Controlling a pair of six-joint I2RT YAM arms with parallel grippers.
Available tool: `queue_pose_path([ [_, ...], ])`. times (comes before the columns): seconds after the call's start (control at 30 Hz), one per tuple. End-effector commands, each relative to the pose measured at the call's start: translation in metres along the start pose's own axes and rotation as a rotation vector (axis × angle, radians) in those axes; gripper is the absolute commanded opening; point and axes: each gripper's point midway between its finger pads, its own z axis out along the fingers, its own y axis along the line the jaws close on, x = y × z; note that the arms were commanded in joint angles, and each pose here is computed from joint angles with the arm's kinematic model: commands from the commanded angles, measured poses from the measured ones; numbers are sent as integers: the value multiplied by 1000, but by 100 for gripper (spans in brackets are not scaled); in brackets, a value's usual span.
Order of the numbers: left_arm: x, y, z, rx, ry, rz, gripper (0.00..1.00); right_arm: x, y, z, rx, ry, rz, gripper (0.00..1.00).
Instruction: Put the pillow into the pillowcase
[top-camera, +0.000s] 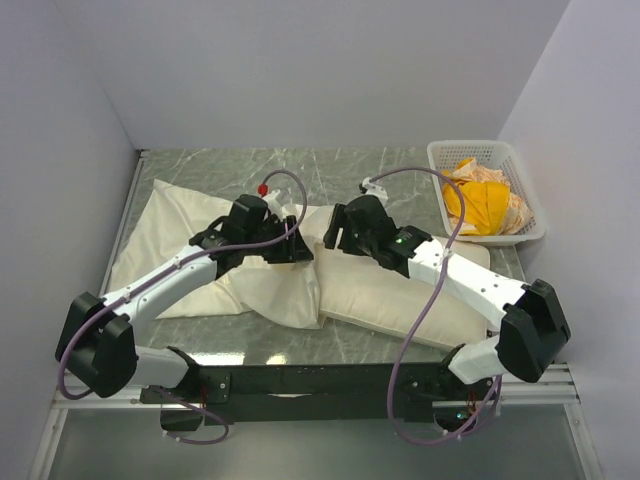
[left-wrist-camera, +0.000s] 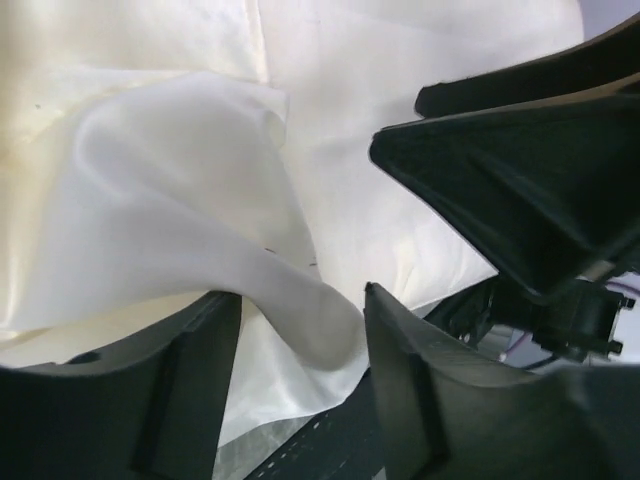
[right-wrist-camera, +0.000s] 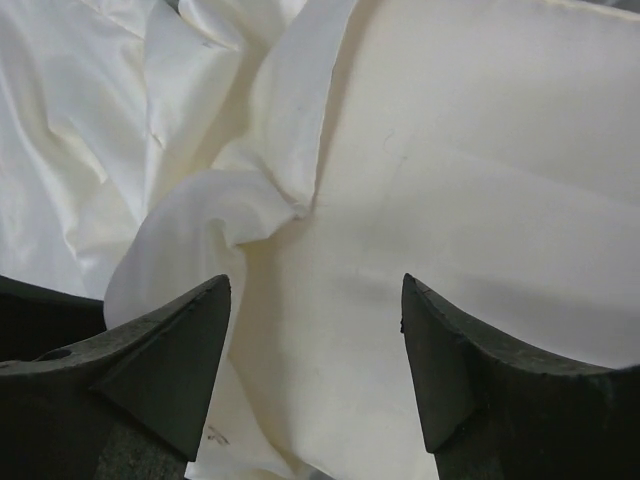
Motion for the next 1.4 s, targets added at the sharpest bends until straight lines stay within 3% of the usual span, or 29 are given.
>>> queue_pose_path([
  [0.0,-30,-6,-18,-37,-161,24,71,2,-8,11,36,-5,-30,74],
  [0.13,-47,4,-18,-148,-193,43,78,-3,-21,6,73,-31,-22,74],
  [0.2,-57,18,-16,-319,-216,95,80,-15,-44,-6,129,-68,-2,77],
  [0.43,-65,30,2,-659,-153,339,89,-38,-120,-60,244,-190,117,90],
  [0.57,-61,26,7,-754,-117,428,93,-38,-162,-82,326,-227,164,96],
  [0.73,-58,3,-10,-728,-134,457,97,-24,-204,-90,401,-214,218,100],
  [1.03,-22,-60,-44,-244,-148,378,99,-22,-201,-83,291,-194,266,100],
  [1.17,-51,-53,-58,-362,-243,398,99,-21,-213,-83,359,-189,254,100],
  [1.23,-59,-51,-53,-407,-213,473,99,-22,-219,-87,396,-204,254,100],
  [1.37,-61,-35,-2,-529,-47,601,99,-27,-220,-97,407,-221,256,100],
])
